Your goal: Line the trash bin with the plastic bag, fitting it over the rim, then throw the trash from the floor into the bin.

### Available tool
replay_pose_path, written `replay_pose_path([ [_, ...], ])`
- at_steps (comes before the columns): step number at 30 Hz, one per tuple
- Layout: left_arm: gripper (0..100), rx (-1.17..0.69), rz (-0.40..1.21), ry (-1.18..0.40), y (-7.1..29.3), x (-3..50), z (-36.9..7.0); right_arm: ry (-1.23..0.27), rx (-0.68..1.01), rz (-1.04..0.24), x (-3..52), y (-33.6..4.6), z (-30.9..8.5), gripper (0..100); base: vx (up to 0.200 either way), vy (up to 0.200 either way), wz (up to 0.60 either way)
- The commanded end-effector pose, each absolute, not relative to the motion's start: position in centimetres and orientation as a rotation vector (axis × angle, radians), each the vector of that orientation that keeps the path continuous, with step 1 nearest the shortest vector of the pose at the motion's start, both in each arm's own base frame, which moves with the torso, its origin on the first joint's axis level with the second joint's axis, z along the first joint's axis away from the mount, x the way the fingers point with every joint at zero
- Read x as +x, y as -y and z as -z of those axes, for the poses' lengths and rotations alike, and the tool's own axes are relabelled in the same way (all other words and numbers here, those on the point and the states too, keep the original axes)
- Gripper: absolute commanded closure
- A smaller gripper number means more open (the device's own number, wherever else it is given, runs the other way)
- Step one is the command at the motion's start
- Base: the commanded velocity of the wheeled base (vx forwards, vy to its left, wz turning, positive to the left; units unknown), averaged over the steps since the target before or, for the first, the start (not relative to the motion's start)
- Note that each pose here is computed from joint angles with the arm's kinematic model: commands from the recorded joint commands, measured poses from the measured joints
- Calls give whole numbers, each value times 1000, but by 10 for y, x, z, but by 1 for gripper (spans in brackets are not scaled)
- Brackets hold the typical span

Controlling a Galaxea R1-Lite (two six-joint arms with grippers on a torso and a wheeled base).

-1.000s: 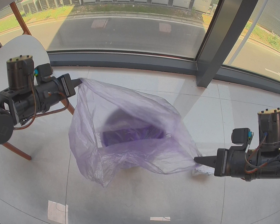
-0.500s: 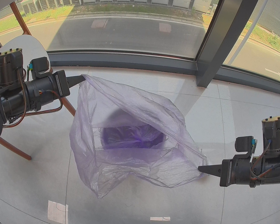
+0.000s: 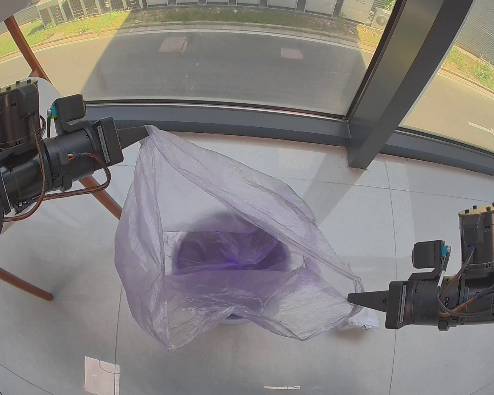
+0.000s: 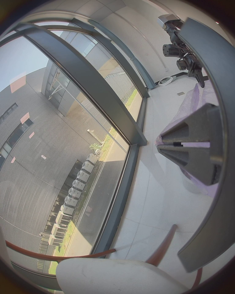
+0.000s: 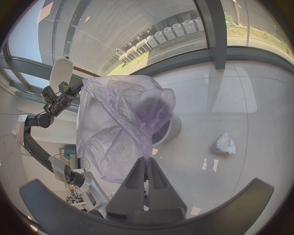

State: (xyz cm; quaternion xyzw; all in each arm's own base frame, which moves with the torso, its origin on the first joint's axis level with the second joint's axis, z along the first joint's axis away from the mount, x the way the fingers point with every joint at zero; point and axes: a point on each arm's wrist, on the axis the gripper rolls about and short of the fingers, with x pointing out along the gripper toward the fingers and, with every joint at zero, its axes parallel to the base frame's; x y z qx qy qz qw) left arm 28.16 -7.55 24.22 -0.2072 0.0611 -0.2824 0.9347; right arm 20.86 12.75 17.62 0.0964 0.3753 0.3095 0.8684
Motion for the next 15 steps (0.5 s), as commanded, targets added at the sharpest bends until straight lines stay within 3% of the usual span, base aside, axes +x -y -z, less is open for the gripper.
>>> replay_pose_path([
  [1,100,-426,578,-135,77,280,-240,-797,199,-643,209,-128,-174,100,200,0,0],
  [3,100,-430,584,-171,83,275,-231,-815,195,-637,207,-126,-171,100,200,0,0],
  [10,100,-406,619,-409,101,230,-170,-901,179,-619,195,-121,-150,100,0,0,0],
  [15,100,-393,626,-500,102,207,-149,-953,155,-632,183,-121,-137,100,0,0,0],
])
